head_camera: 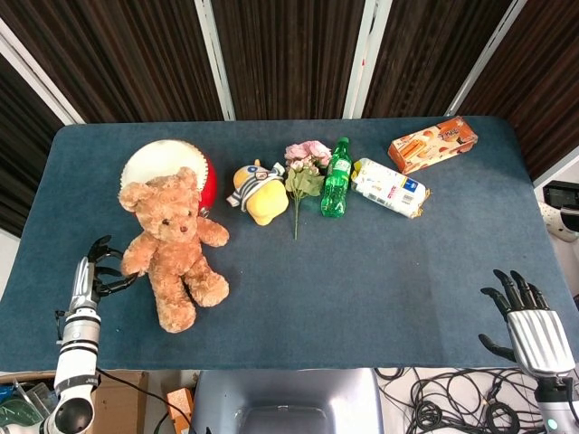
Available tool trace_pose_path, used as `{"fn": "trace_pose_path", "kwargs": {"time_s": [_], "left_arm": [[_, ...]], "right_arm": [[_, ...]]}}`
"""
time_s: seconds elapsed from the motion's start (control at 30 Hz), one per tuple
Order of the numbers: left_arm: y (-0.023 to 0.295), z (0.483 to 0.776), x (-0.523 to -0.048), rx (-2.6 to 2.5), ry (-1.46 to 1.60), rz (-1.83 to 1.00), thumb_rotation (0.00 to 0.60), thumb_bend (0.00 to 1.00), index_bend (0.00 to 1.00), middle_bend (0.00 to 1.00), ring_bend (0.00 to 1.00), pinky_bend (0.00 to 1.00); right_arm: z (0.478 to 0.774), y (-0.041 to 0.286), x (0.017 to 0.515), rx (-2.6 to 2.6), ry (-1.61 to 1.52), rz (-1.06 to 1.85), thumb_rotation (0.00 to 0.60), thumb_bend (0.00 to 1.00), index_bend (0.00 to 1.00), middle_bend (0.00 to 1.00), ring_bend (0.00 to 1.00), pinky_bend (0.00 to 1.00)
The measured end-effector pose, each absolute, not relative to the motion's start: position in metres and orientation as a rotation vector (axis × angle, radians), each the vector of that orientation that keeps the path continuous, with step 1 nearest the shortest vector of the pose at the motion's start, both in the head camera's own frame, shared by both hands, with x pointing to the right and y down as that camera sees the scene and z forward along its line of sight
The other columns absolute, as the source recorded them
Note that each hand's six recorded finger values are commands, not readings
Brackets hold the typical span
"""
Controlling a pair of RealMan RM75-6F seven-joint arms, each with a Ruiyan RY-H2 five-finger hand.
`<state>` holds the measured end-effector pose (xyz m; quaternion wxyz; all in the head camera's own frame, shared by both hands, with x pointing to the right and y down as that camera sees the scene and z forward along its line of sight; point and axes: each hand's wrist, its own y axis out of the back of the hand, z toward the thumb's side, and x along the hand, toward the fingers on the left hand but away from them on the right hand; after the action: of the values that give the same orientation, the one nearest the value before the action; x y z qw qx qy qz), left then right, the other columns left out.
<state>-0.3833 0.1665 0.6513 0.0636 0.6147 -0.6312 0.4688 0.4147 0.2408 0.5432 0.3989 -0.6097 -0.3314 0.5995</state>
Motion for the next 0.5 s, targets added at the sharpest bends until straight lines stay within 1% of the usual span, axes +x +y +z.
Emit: {"fn": "trace_pose_path", "kwargs": {"time_s": [0.27,0.5], "left_arm": [[0.160,0.639,-0.376,1.915,-1.927,1.381,0.600,0.43,0.62,0.12,0.12,0.47],[0.168,0.653,-0.382,1.865,-1.882,1.410,0.600,0.43,0.62,0.12,0.12,0.47]], "right_arm": [[0.544,0.241,0.415,-1.543,-0.837,1.520,0.600,0.03,0.30,0.08,0.03,0.18],[0.545,0.242,0.414,-1.552,-0.827,1.528,0.600,0.03,0.30,0.08,0.03,0.18]]}}
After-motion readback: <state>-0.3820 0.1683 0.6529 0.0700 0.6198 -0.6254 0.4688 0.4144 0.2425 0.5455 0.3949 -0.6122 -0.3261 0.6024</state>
